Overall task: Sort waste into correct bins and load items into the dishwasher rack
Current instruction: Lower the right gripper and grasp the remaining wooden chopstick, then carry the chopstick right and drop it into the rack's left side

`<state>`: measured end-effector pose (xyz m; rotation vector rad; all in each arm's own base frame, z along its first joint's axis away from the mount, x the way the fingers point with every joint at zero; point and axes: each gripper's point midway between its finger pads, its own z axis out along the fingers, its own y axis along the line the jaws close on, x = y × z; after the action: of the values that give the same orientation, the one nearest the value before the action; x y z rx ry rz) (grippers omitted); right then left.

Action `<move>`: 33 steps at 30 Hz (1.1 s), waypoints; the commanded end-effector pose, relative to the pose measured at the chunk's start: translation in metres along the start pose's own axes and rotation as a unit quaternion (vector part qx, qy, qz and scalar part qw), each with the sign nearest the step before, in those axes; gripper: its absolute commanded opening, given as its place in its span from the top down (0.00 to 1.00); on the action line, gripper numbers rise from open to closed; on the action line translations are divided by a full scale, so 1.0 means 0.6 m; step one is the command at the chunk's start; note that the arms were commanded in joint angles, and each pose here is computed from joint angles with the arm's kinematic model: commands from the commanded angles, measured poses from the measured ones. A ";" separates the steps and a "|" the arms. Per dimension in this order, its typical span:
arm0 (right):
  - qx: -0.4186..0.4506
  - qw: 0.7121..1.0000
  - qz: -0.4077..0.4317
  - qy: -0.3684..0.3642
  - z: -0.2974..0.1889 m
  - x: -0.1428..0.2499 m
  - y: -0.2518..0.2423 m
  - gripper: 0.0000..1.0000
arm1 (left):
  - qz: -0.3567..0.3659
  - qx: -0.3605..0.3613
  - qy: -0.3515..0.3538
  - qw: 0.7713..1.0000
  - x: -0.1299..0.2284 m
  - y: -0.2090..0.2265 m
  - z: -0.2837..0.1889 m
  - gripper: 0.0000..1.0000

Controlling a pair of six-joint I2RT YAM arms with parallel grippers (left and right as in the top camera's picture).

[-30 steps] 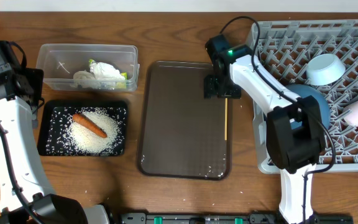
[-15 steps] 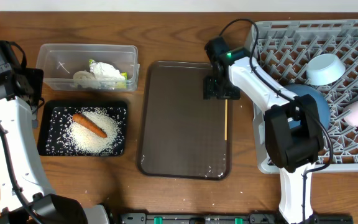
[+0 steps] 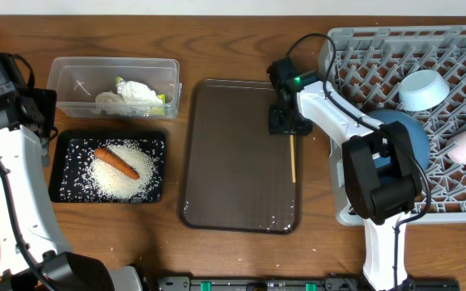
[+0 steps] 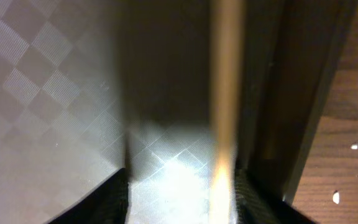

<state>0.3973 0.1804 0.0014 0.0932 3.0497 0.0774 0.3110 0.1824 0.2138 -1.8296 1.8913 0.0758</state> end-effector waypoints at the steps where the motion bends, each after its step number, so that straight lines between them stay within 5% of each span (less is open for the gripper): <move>1: 0.007 1.000 0.005 0.013 0.027 0.025 0.008 0.66 | 0.002 -0.006 -0.001 1.000 -0.002 0.003 0.004 0.01; 4: 0.000 1.000 0.005 0.010 0.029 0.025 0.016 0.99 | 0.002 -0.006 -0.001 1.000 -0.002 0.003 0.004 0.01; 14: -0.059 0.998 -0.001 -0.037 -0.105 -0.043 0.021 0.99 | 0.002 -0.006 -0.001 1.000 -0.002 0.003 0.004 0.01; 24: -0.067 0.977 -0.024 -0.203 -0.333 -0.149 -0.128 0.99 | 0.002 -0.006 -0.001 1.000 -0.002 0.003 0.004 0.01; 33: -0.042 0.974 -0.004 -0.222 -0.338 -0.175 -0.222 0.99 | 0.002 -0.006 -0.001 1.000 -0.002 0.003 0.004 0.01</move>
<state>0.4717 0.0356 0.2231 0.1262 2.5606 0.1786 0.3110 0.1823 0.2137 -1.8298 1.8918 0.0755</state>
